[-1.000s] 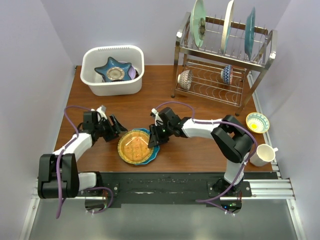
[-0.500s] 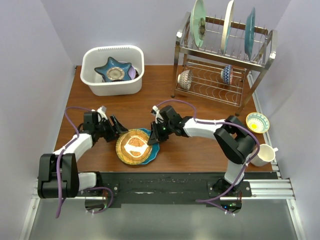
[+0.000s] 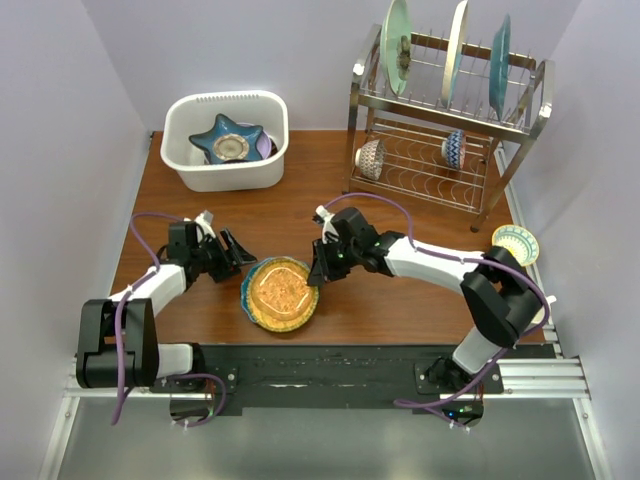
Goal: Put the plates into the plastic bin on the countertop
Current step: Pick up the plate at the center of the board, then place the plate at the center of the board.
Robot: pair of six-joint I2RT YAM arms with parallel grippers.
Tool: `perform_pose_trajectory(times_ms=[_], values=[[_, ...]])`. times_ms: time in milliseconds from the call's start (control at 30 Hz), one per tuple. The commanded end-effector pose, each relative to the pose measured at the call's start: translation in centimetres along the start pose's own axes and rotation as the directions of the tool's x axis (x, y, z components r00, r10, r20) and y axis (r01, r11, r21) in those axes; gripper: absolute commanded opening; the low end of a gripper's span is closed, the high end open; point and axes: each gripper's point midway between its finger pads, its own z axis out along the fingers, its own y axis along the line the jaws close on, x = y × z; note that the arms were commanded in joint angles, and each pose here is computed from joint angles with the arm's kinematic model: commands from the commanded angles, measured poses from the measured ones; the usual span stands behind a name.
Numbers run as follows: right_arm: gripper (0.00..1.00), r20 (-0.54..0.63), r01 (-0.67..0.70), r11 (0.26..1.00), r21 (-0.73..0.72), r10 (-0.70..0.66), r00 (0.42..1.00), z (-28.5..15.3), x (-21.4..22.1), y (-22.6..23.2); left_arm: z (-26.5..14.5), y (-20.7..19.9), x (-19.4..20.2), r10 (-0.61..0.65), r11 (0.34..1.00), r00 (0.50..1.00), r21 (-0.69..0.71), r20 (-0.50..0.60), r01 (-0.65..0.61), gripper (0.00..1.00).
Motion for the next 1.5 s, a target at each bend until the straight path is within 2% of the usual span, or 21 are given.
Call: perform_pose_trajectory(times_ms=[0,300,500,700,1067,1200,1333,1467], values=[[0.06,0.041,0.028,0.999,0.039,-0.03,0.999,-1.8,-1.1,-1.0,0.1,-1.2,-0.8,0.032,0.998,0.999,0.053,0.02,-0.033,0.66],[0.06,0.07,-0.022,0.994,0.103,0.015,0.997,-4.1,-2.0,-4.8,0.4,-0.7,0.5,0.033,0.998,0.999,0.063,-0.025,-0.031,0.62],[0.06,0.106,-0.058,0.988,0.14,0.043,0.993,-6.1,-2.8,-7.2,0.6,-0.3,1.5,0.044,0.997,0.997,0.072,-0.065,-0.039,0.54],[0.07,0.122,-0.092,0.978,0.186,0.07,0.99,-7.0,-3.2,-9.2,0.8,0.0,2.3,0.045,0.996,0.994,0.081,-0.101,-0.037,0.38],[0.07,0.159,-0.18,0.952,0.246,0.144,0.977,-9.0,-3.1,-13.4,1.4,0.2,4.1,0.029,0.996,0.984,0.094,-0.178,-0.012,0.33],[0.06,0.176,-0.185,0.961,0.204,0.15,0.973,-9.1,-3.5,-12.8,2.2,-0.4,4.9,0.066,0.993,0.977,0.111,-0.204,-0.043,0.23],[0.07,0.194,-0.17,0.975,0.144,0.141,0.971,-9.1,-4.3,-11.6,3.1,-1.1,5.8,0.103,0.991,0.963,0.111,-0.248,-0.077,0.27],[0.07,0.204,-0.169,0.972,0.162,0.135,0.97,-9.8,-4.6,-11.7,4.2,-1.9,6.7,0.158,0.986,0.947,0.101,-0.279,-0.135,0.26]])
